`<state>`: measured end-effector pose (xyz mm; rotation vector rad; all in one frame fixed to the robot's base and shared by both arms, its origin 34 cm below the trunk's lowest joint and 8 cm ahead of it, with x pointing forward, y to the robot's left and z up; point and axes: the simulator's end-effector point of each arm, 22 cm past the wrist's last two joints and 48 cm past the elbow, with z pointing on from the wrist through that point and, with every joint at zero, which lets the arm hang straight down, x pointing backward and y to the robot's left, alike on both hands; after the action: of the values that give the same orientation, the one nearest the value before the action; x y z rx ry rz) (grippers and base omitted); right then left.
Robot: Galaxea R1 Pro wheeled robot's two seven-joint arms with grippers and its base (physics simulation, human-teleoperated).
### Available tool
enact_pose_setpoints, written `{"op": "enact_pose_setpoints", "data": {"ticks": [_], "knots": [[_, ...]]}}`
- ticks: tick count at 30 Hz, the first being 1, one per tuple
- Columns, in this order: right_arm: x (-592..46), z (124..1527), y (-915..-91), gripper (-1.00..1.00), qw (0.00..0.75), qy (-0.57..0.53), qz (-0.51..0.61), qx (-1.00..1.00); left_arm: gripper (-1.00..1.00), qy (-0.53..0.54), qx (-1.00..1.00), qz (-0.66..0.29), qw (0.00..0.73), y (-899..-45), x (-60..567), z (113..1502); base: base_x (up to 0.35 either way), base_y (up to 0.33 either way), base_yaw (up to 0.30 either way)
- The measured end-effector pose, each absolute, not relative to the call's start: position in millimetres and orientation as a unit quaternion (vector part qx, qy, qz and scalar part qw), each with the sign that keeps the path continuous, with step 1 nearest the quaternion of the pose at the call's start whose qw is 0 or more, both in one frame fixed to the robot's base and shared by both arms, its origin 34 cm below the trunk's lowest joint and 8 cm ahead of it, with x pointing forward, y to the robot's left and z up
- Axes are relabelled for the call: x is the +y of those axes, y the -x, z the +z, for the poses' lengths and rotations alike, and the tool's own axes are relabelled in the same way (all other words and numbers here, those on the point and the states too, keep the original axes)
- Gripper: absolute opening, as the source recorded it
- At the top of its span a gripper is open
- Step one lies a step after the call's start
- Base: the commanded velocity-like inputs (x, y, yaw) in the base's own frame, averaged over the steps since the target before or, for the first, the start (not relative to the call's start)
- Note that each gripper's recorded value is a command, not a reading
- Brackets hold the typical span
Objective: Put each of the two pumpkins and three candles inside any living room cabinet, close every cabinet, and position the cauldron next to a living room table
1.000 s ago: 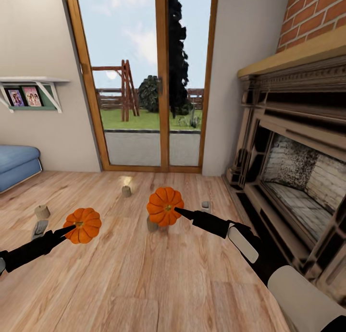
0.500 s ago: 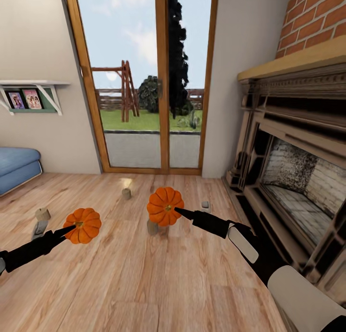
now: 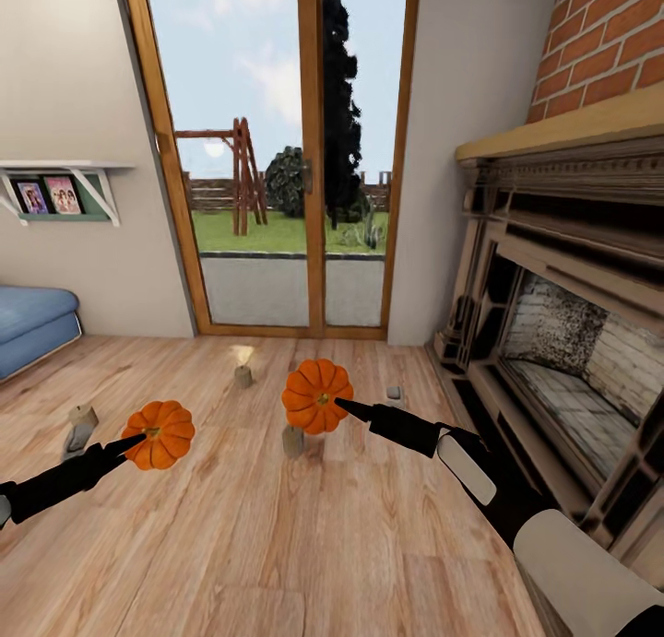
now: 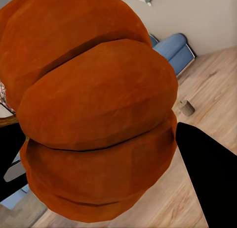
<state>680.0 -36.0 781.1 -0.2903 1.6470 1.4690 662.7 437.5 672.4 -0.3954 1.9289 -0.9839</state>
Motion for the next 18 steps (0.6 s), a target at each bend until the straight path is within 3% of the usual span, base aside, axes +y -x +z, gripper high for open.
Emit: {"op": "enact_pose_setpoints", "data": {"ticks": [18], "knots": [[-37.4,812.4,-692.3,-1.00,0.444,0.111,0.578,0.675,-1.00,0.194,0.815,-0.331,0.435,-671.8,456.6,678.7,0.000,0.000,0.000]]}}
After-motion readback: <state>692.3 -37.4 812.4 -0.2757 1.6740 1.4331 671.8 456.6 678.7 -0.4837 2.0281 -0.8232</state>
